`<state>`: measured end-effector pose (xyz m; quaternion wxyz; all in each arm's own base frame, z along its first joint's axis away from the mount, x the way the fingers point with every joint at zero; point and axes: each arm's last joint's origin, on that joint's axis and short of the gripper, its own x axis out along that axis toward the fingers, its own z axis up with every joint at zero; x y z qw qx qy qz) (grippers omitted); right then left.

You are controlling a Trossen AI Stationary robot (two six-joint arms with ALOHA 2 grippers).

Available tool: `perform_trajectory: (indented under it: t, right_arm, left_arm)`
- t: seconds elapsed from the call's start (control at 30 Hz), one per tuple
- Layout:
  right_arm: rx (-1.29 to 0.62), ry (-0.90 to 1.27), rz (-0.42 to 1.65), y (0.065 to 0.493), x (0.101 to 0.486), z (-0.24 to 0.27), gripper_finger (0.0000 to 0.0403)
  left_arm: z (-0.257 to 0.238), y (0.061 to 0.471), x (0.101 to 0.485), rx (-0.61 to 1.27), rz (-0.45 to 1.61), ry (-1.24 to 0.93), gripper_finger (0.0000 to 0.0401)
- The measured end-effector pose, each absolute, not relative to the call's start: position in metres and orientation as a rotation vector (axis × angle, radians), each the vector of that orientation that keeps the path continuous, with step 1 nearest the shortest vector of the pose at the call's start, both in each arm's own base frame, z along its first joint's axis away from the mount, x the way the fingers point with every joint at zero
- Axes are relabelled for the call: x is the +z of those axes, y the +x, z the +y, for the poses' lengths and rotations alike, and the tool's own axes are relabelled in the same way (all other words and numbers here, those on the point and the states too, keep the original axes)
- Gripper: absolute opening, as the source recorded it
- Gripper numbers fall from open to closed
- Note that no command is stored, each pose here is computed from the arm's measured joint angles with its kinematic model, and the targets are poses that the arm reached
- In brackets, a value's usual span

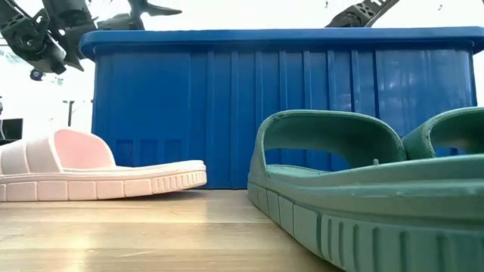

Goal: Pick and place slides into bin
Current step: Put the black slide into the blue container

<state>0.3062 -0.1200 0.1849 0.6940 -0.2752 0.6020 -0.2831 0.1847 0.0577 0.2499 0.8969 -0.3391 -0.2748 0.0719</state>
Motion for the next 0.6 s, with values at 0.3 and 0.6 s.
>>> perform_trajectory:
  t: [0.3, 0.6]
  right_arm:
    - [-0.564, -0.59, 1.367, 0.31, 0.209, -0.12, 0.0008]
    - [-0.466, -0.559, 1.385, 0.307, 0.206, -0.124, 0.0008]
  left_arm:
    - [0.058, 0.185, 0.25, 0.149, -0.569, -0.702, 0.0201]
    - [0.058, 0.185, 0.249, 0.152, -0.564, -0.696, 0.0201]
